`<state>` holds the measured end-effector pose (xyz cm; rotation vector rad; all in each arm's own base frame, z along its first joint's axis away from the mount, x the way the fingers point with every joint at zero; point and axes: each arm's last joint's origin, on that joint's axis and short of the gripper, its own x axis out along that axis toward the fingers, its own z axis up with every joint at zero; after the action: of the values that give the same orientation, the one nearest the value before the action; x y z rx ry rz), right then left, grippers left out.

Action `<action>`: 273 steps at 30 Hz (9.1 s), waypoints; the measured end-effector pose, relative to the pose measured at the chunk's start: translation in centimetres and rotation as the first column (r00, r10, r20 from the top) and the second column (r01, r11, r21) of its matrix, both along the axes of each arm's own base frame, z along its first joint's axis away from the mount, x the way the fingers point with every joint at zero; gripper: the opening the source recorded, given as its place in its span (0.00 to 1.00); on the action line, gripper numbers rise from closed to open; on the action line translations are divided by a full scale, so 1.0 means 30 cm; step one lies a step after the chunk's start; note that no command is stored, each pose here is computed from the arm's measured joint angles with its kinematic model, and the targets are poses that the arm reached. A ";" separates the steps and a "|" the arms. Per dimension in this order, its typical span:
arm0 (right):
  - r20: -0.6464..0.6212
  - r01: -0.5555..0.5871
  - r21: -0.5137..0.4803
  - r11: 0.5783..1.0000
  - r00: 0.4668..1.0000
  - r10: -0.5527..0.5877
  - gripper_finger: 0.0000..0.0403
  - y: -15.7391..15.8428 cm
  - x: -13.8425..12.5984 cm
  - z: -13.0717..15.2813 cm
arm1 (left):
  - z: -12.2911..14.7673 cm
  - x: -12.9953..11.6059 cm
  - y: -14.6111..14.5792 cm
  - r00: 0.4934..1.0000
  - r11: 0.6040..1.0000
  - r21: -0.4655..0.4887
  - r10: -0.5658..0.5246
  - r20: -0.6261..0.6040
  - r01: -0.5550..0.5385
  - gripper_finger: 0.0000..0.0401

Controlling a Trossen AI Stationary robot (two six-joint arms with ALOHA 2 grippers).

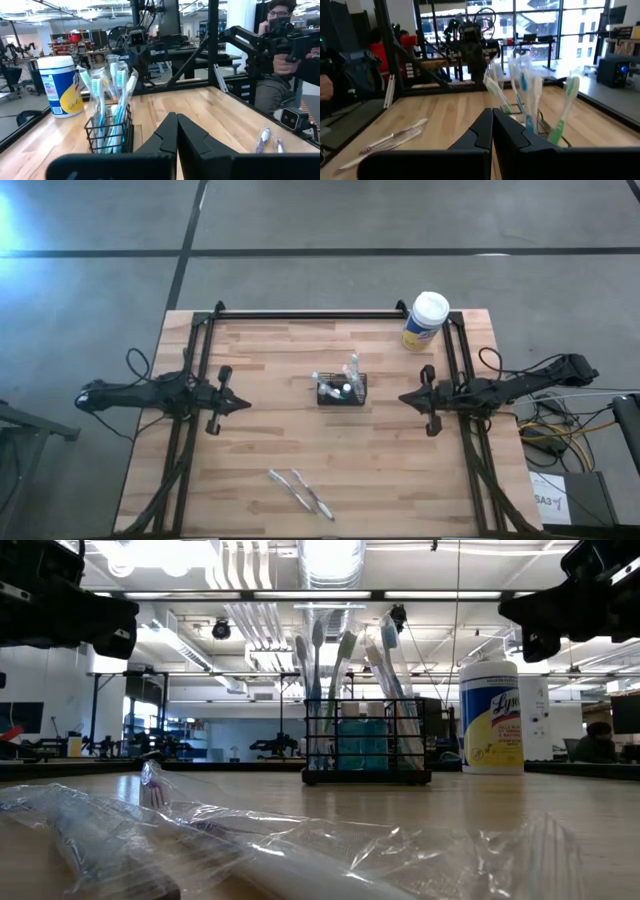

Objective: Pick & Place toothbrushing station
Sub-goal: Put the right purple toothbrush into the wire organizer

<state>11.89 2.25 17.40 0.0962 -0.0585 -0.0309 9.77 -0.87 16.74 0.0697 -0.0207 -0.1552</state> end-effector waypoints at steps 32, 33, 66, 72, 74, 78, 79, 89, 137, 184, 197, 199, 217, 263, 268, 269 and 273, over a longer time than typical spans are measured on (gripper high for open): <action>-0.453 -0.036 0.101 0.994 0.888 0.078 0.02 0.287 0.480 0.223 | -0.013 0.006 0.001 0.999 1.000 -0.016 0.017 -0.043 -0.018 0.04; -0.459 -0.049 0.099 0.994 0.884 0.089 0.02 0.319 0.516 0.230 | -0.014 0.006 0.001 0.999 1.000 -0.017 0.017 -0.044 -0.018 0.04; -0.928 0.378 0.186 0.907 0.370 0.036 0.44 0.620 1.173 0.026 | -0.014 0.006 0.001 0.998 0.997 -0.071 0.012 -0.054 -0.015 0.03; -0.943 0.384 0.177 0.906 0.328 0.045 0.51 0.628 1.184 -0.032 | -0.015 0.007 0.001 0.998 0.995 -0.096 0.010 -0.060 -0.016 0.02; -0.950 0.388 0.167 0.906 0.308 0.044 0.51 0.629 1.184 -0.058 | -0.015 0.007 0.001 0.998 0.995 -0.103 0.008 -0.061 -0.015 0.03; -0.952 0.390 0.162 0.907 0.302 0.040 0.52 0.627 1.184 -0.074 | -0.015 0.007 0.001 0.998 0.994 -0.109 0.007 -0.062 -0.014 0.03; -0.954 0.392 0.158 0.906 0.299 0.036 0.52 0.624 1.183 -0.078 | -0.015 0.007 0.000 0.998 0.994 -0.111 0.007 -0.063 -0.014 0.03; -0.961 0.397 0.132 0.908 0.275 0.020 0.52 0.608 1.172 -0.130 | -0.015 0.007 0.000 0.998 0.992 -0.127 0.006 -0.066 -0.014 0.03; -0.328 -0.030 -0.300 0.954 0.942 -0.074 0.02 0.450 0.851 0.242 | -0.024 0.013 0.005 0.992 0.971 -0.225 0.051 -0.114 -0.076 0.09; 0.009 0.075 -0.291 0.954 0.997 -0.075 0.02 0.125 0.903 0.249 | 0.270 0.394 -0.021 0.999 0.987 -0.154 0.038 -0.038 -0.044 0.67; 0.004 0.079 -0.306 0.949 0.997 -0.082 0.02 0.122 0.901 0.243 | 0.286 0.431 -0.022 0.998 0.989 -0.140 0.047 -0.041 -0.052 0.65; 0.003 0.087 -0.309 0.947 0.996 -0.091 0.02 0.121 0.901 0.243 | 0.283 0.431 -0.022 0.998 0.990 -0.128 0.048 -0.045 -0.053 0.62; -0.014 0.091 -0.313 0.945 0.995 -0.101 0.04 0.121 0.904 0.242 | 0.300 0.436 -0.023 0.999 0.998 -0.055 -0.010 -0.044 0.008 0.07; 0.106 0.082 -0.014 0.997 0.991 -0.080 0.02 -0.020 0.061 0.021 | 0.109 -0.004 0.017 0.978 0.989 -0.047 0.146 0.152 -0.140 0.07; 0.075 0.084 -0.038 0.996 0.994 -0.081 0.02 -0.019 0.071 0.008 | 0.137 0.020 0.040 0.939 0.965 -0.061 0.261 0.224 -0.253 0.07; 0.077 0.086 -0.042 0.995 0.994 -0.083 0.02 -0.019 0.071 0.008 | 0.144 0.028 0.047 0.934 0.960 -0.040 0.278 0.223 -0.276 0.07; 0.111 0.094 -0.070 0.993 0.990 -0.086 0.02 -0.019 0.070 0.021 | 0.176 0.065 0.097 0.909 0.922 0.020 0.376 0.179 -0.386 0.06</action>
<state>13.99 1.68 18.04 0.0205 -0.1714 -0.1133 11.73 2.03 22.01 0.1412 -0.1751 0.2439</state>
